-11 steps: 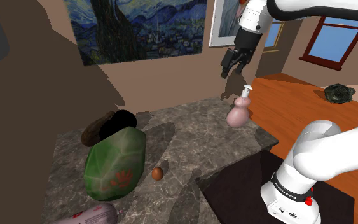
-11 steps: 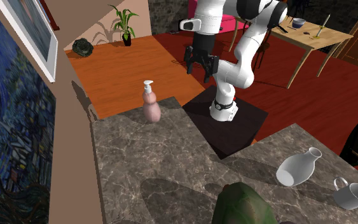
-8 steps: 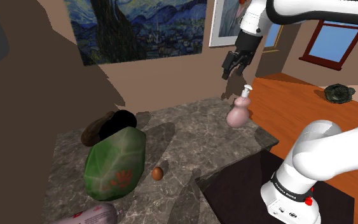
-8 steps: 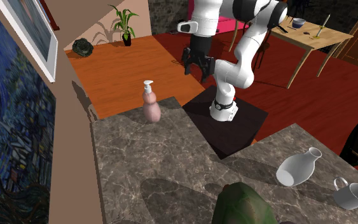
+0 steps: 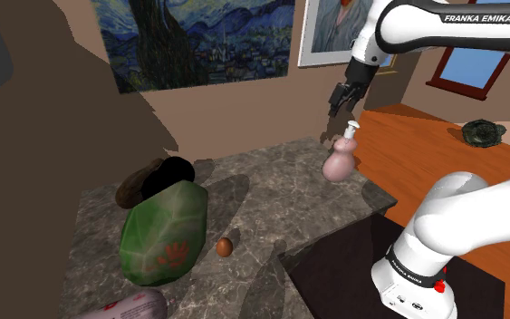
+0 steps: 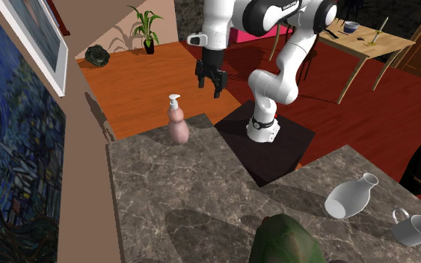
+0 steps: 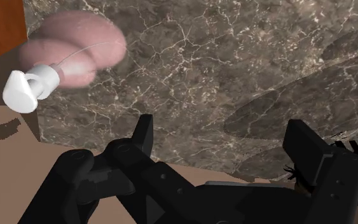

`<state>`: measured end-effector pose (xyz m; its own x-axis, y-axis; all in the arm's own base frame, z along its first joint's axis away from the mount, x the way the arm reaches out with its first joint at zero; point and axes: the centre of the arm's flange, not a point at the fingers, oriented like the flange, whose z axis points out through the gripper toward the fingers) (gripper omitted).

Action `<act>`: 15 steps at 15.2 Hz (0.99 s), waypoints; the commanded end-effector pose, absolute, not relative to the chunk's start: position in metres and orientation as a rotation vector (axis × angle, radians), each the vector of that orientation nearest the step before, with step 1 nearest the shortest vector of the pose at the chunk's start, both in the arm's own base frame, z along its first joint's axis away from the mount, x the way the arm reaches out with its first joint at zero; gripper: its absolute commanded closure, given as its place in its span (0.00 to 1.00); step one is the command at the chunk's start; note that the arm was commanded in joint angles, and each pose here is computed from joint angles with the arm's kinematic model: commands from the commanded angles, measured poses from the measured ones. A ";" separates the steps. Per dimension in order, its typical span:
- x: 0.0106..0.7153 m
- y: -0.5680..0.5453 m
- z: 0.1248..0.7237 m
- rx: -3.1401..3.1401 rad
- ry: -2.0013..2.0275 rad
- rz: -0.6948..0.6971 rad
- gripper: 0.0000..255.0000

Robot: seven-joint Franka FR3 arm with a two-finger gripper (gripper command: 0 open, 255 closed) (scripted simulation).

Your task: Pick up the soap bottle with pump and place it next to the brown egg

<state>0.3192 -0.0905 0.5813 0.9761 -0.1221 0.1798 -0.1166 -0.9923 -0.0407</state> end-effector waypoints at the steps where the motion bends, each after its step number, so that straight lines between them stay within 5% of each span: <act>1: 0.321 -0.115 0.569 -3.100 0.189 -0.284 0.00; 15: 0.329 -0.277 0.494 -3.143 0.215 -0.274 0.00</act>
